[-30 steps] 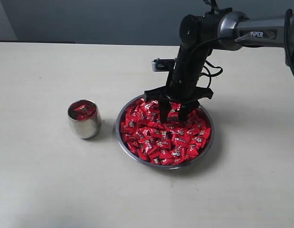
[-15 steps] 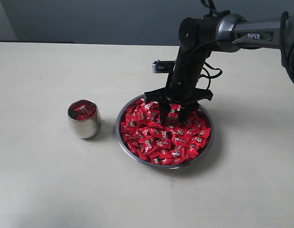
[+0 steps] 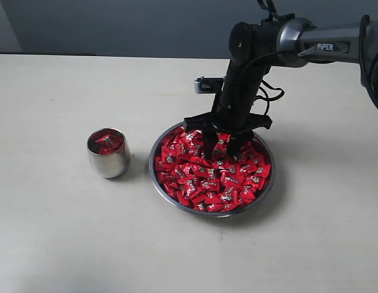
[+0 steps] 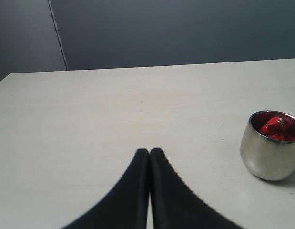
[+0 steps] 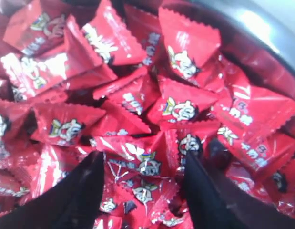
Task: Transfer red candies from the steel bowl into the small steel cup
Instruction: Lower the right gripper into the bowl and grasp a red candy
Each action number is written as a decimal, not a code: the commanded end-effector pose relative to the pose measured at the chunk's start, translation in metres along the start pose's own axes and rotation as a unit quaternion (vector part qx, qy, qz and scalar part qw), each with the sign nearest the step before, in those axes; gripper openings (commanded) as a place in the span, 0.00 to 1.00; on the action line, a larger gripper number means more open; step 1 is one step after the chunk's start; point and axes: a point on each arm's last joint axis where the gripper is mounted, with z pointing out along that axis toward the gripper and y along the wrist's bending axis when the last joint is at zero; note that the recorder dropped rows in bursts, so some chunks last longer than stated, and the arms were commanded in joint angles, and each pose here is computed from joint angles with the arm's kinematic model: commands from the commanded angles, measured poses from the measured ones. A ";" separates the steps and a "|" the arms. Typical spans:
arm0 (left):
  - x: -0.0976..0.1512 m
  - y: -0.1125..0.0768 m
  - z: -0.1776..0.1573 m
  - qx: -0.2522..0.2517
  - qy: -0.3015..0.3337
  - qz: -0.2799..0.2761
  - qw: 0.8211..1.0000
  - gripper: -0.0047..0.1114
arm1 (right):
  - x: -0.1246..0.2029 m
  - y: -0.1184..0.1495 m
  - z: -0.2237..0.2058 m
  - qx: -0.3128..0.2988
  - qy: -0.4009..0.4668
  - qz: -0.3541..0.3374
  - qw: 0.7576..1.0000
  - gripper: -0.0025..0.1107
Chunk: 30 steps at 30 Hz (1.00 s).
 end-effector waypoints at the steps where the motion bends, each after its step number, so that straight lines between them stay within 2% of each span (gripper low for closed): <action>1: 0.001 0.000 0.000 0.000 -0.001 -0.002 1.000 0.04 | -0.001 0.001 0.003 -0.002 0.000 -0.002 1.000 0.47; 12: 0.001 0.000 0.000 0.000 -0.001 -0.002 1.000 0.04 | -0.011 0.017 -0.021 0.026 -0.024 -0.053 0.998 0.47; 19: 0.001 0.000 0.000 0.000 -0.001 -0.002 1.000 0.04 | -0.009 0.025 -0.021 0.072 -0.019 -0.090 0.993 0.47; 30: 0.001 0.000 0.000 0.000 -0.001 -0.002 1.000 0.04 | -0.006 0.036 -0.018 0.076 -0.018 -0.105 0.991 0.47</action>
